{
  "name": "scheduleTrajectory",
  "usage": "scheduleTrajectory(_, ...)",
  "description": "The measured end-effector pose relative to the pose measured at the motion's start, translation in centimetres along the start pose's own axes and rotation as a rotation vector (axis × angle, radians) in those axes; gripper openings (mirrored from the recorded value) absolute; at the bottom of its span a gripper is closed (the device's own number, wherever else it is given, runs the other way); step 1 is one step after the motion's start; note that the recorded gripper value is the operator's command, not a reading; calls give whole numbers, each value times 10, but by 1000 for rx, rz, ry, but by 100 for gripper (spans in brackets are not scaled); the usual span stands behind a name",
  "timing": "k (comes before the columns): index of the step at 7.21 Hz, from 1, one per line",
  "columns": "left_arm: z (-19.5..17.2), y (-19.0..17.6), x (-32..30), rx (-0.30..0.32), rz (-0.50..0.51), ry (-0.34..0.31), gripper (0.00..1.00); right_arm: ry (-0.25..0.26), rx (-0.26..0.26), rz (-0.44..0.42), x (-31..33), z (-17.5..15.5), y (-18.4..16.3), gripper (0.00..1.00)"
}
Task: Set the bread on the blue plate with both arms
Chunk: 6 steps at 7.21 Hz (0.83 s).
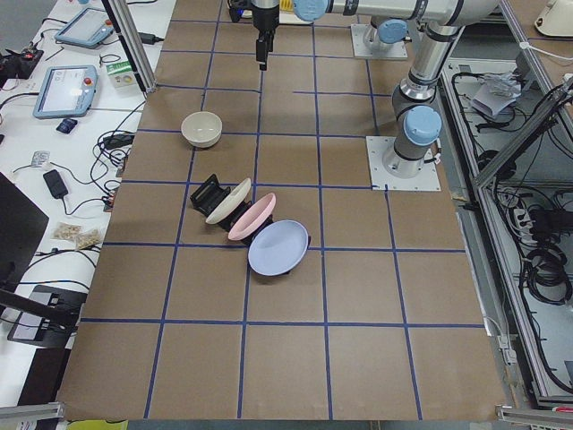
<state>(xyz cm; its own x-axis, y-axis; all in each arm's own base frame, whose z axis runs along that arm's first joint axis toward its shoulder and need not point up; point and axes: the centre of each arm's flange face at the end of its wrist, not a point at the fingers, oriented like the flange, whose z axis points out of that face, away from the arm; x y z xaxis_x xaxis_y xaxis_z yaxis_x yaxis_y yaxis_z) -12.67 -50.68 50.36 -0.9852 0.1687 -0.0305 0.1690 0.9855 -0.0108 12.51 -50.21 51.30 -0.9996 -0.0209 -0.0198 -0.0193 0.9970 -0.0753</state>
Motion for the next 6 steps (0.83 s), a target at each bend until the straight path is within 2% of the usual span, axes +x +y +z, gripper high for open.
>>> scheduleTrajectory(4,0,0,0,0,0,0,100,-4,5,0,0,2,-3,100)
scheduleTrajectory(6,-2,2,-2,0,-4,-6,100,10,-2,0,1,4,-1,100)
